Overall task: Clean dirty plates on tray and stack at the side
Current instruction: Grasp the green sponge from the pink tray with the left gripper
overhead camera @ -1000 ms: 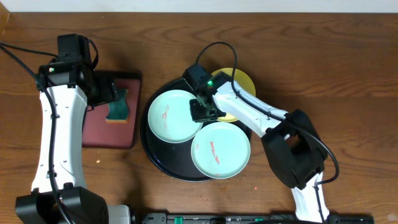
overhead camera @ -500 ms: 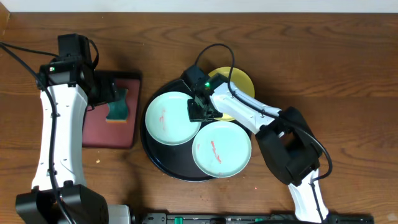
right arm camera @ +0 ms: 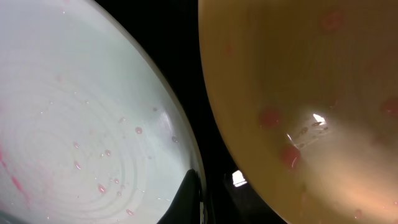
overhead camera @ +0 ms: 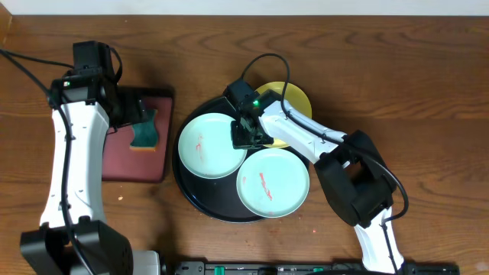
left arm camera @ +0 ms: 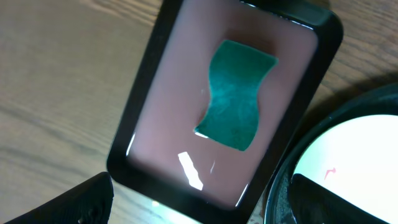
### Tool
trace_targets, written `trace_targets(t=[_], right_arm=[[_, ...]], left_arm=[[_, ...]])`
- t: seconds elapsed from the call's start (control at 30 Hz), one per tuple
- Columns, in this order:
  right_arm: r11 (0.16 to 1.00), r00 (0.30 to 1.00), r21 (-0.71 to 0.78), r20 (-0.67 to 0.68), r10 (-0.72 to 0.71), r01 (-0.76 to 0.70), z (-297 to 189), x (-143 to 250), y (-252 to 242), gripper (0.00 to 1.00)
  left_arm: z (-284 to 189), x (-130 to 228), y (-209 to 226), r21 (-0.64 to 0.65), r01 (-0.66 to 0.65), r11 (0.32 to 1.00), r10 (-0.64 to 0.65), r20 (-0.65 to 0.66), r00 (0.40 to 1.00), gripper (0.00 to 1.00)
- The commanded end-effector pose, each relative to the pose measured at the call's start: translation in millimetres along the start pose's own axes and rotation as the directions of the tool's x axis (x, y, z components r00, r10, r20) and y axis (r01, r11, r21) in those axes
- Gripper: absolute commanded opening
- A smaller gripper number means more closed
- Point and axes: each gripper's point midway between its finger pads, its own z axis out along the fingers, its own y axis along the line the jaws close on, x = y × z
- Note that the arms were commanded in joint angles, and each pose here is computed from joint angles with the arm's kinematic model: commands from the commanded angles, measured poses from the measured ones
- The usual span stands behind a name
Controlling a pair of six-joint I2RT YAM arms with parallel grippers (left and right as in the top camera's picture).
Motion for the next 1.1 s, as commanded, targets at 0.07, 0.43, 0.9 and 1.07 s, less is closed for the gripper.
trace_targets(t=[0.07, 0.43, 0.9, 1.07], right_arm=[[0.999, 1.000, 0.048, -0.031, 0.006, -0.005, 18.1, 5.7, -12.4, 0.01], [0.999, 1.000, 0.043, -0.030, 0.001, 0.000, 18.2, 5.3, -11.5, 0.01], [0.999, 1.000, 0.040, -0.028, -0.009, 0.010, 18.2, 4.6, -10.8, 0.01], [0.999, 1.000, 0.039, -0.027, -0.009, 0.010, 18.3, 4.3, -10.6, 0.01]], left_arm=[[22.6, 5.8, -10.7, 0.056, -0.113, 0.992, 0.117, -0.061, 0.991, 0.90], [72.6, 11.0, -19.3, 0.199, -0.174, 0.964, 0.205, -0.151, 0.967, 0.82], [134.6, 12.6, -27.1, 0.192, -0.120, 0.974, 0.162, -0.224, 0.961, 0.58], [150.2, 21.7, -28.2, 0.182, -0.081, 0.980, 0.129, -0.276, 0.953, 0.52]])
